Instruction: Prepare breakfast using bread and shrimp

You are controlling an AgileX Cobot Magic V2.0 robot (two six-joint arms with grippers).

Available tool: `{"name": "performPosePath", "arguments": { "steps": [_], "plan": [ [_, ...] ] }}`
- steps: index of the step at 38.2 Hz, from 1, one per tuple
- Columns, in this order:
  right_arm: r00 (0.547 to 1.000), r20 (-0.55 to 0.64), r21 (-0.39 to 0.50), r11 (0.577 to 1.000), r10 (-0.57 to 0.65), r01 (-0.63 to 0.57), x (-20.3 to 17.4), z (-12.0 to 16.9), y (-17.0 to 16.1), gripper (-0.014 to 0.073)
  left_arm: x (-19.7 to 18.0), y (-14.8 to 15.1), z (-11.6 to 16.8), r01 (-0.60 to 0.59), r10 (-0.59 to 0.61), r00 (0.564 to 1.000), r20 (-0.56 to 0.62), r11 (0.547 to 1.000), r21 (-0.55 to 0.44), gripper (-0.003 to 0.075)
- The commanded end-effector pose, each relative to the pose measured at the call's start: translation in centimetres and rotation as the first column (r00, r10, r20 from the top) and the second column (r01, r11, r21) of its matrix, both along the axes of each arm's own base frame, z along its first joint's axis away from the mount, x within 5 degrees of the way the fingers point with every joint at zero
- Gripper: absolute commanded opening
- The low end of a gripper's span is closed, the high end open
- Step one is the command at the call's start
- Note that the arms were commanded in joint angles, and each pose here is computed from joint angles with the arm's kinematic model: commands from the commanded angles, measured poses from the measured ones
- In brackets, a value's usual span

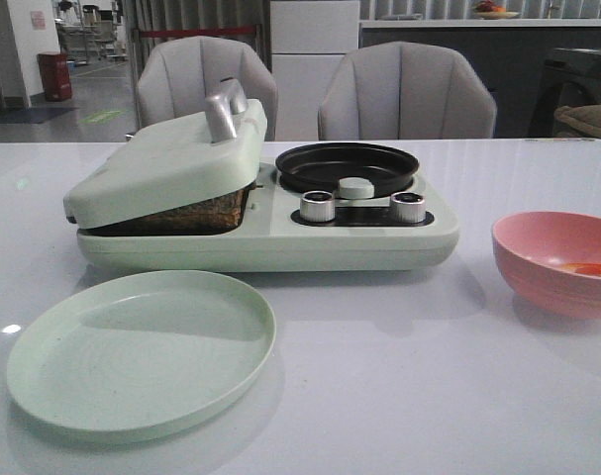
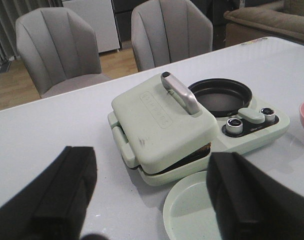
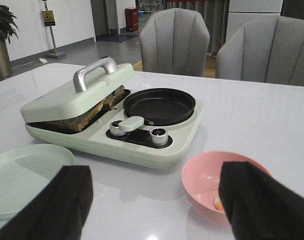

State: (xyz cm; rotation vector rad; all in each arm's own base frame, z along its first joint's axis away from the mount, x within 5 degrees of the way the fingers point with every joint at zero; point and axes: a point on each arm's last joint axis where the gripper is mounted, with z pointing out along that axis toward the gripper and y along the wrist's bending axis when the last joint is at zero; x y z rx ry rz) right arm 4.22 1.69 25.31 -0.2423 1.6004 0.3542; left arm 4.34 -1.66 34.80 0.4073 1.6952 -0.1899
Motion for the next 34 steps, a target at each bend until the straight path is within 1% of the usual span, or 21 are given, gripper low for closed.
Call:
{"name": "performPosePath", "arguments": {
  "steps": [1,7,10,16,18,23,25,27,31,32,34],
  "plan": [
    [0.996,0.091,0.035,0.999,-0.007,0.003,-0.1,1.5,-0.1,0.0614,-1.1,0.3,-0.2,0.017,-0.010,0.994,0.107,0.997,-0.070,0.0421],
    [0.996,0.091,0.035,0.999,-0.007,0.003,-0.1,1.5,-0.1,0.0614,-2.5,0.8,-3.2,0.027,-0.015,0.991,0.131,0.995,-0.095,0.0321],
    [0.996,0.091,0.035,0.999,-0.007,0.003,-0.1,1.5,-0.1,0.0614,-2.8,0.8,-4.2,0.039,-0.024,0.991,0.129,0.992,-0.117,0.0275],
    [0.996,0.091,0.035,0.999,-0.007,0.003,-0.1,1.5,-0.1,0.0614,-2.8,0.8,-4.6,0.040,-0.023,0.990,0.140,0.992,-0.122,0.0162],
    [0.996,0.091,0.035,0.999,-0.007,0.003,-0.1,1.5,-0.1,0.0614,-2.8,0.8,-4.6,0.040,-0.023,0.990,0.138,0.992,-0.121,0.0104],
    [0.995,0.096,0.037,0.999,-0.007,0.003,-0.1,1.6,-0.1,0.0614,-2.7,0.8,-4.7,0.040,-0.022,0.989,0.144,0.991,-0.124,0.0113],
    [0.993,0.115,0.044,0.999,-0.008,0.003,-0.1,1.8,-0.1,0.0614,-2.7,0.7,-4.7,0.042,-0.023,0.990,0.142,0.991,-0.127,0.0113],
    [0.992,0.130,0.056,0.998,-0.008,0.001,-0.1,1.9,-0.1,0.0614,-2.7,0.7,-4.8,0.048,-0.030,0.991,0.131,0.989,-0.138,0.0113],
    [0.986,0.169,0.073,0.997,-0.011,-0.001,-0.2,2.5,-0.1,0.0614,-2.8,0.6,-5.1,0.047,-0.036,0.995,0.091,0.991,-0.125,0.0113],
    [0.985,0.171,0.074,0.997,-0.012,-0.001,-0.2,2.7,-0.1,0.0614,-2.8,0.6,-5.2,0.047,-0.036,0.996,0.087,0.991,-0.123,0.0113],
    [0.991,0.137,0.060,0.998,-0.009,0.001,0.1,3.2,0.0,0.0614,-2.8,0.6,-5.2,0.047,-0.036,0.996,0.087,0.991,-0.123,0.0113]
  ]
}}
